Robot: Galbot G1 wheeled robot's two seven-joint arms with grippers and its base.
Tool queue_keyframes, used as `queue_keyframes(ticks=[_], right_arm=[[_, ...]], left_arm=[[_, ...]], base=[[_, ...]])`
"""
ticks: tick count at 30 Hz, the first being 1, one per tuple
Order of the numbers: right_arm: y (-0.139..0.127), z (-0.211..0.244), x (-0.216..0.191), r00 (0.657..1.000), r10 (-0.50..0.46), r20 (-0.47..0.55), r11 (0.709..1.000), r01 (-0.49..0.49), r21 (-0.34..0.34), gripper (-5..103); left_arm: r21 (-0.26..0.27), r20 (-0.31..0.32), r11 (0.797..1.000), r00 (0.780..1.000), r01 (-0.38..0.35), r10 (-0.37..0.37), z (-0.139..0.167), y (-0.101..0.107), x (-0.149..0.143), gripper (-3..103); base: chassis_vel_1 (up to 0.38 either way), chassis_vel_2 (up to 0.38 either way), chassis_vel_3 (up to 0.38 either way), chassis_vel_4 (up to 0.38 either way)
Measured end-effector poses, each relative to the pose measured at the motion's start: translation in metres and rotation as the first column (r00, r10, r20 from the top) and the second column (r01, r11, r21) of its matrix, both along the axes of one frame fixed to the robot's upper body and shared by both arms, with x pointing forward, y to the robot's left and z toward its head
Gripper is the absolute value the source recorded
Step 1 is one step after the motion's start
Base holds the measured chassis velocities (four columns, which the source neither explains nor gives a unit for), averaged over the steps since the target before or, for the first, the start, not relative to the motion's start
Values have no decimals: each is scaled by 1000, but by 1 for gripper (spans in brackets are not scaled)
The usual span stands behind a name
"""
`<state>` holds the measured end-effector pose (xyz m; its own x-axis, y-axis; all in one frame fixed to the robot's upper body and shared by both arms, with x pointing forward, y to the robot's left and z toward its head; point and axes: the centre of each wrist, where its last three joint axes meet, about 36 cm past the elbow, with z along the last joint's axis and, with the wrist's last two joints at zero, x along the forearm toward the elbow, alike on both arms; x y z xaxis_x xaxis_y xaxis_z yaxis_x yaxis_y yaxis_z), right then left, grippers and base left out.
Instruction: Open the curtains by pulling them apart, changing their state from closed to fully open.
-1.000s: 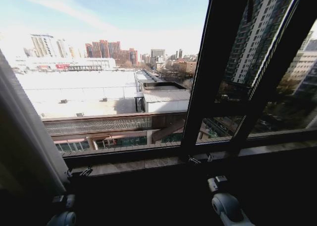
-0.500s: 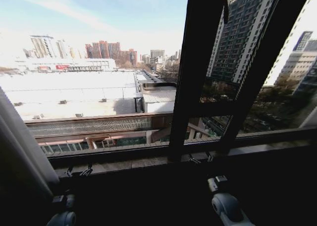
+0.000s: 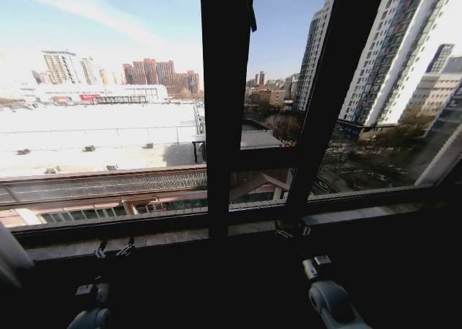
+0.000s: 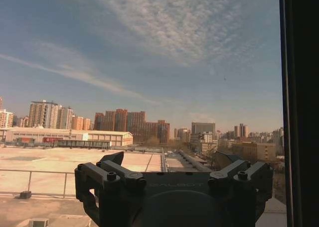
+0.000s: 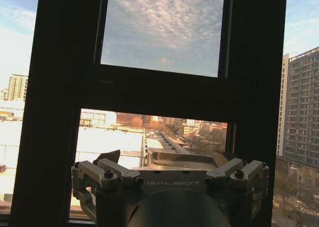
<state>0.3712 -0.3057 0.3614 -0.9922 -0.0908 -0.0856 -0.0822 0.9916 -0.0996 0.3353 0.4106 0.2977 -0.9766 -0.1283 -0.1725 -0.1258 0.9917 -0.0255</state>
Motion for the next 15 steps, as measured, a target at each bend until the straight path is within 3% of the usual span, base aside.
queue_keyframes(ticks=[15], right_arm=[[0,0,0,1000,0,0,1000,0,0,100]], left_arm=[[0,0,1000,1000,0,0,0,0,0,100]], base=[[-353,-359,348,356]])
